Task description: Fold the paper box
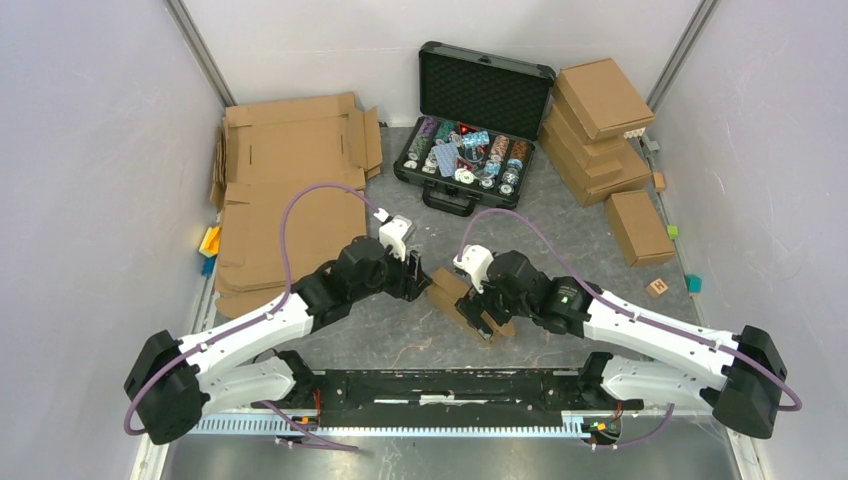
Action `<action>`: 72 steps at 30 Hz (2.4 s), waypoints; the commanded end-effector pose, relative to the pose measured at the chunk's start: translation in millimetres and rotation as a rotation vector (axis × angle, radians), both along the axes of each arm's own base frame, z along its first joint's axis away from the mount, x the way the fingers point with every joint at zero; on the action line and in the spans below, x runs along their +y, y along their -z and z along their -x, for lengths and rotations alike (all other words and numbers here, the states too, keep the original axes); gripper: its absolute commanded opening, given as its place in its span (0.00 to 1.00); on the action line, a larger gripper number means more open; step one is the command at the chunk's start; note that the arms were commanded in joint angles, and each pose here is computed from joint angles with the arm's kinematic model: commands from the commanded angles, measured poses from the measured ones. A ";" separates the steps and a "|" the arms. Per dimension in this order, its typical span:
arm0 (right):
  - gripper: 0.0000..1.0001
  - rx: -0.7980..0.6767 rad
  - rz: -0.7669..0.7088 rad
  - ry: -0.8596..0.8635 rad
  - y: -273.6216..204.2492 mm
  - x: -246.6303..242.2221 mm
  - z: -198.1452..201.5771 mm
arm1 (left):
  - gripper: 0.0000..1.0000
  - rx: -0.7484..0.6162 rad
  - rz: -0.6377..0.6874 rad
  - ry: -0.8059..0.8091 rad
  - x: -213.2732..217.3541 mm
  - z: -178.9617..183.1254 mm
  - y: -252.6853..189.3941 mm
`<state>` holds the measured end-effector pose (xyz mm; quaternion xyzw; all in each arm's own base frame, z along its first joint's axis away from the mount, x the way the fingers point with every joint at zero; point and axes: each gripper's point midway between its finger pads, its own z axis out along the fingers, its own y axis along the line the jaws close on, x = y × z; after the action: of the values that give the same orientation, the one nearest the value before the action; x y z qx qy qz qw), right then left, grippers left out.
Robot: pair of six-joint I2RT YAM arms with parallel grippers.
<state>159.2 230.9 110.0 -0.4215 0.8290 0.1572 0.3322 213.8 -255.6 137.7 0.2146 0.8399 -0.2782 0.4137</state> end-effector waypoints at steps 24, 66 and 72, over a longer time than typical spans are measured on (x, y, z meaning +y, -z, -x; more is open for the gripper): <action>0.62 -0.003 0.061 -0.204 10.1 32.6 -7.2 | 0.70 -0.040 0.137 -0.233 32.4 -27.7 -27.9; 0.82 -0.013 -0.096 0.034 -15.3 -25.4 18.2 | 0.76 -0.010 0.265 -0.189 49.1 7.4 -19.7; 0.71 -0.014 -0.046 0.045 5.1 -26.2 12.5 | 0.75 0.028 0.243 -0.205 53.0 11.7 -9.4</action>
<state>137.0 199.8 107.8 -0.4141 0.8287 0.1699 0.3360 208.1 -202.0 154.9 0.0805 0.8141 -0.3291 0.4716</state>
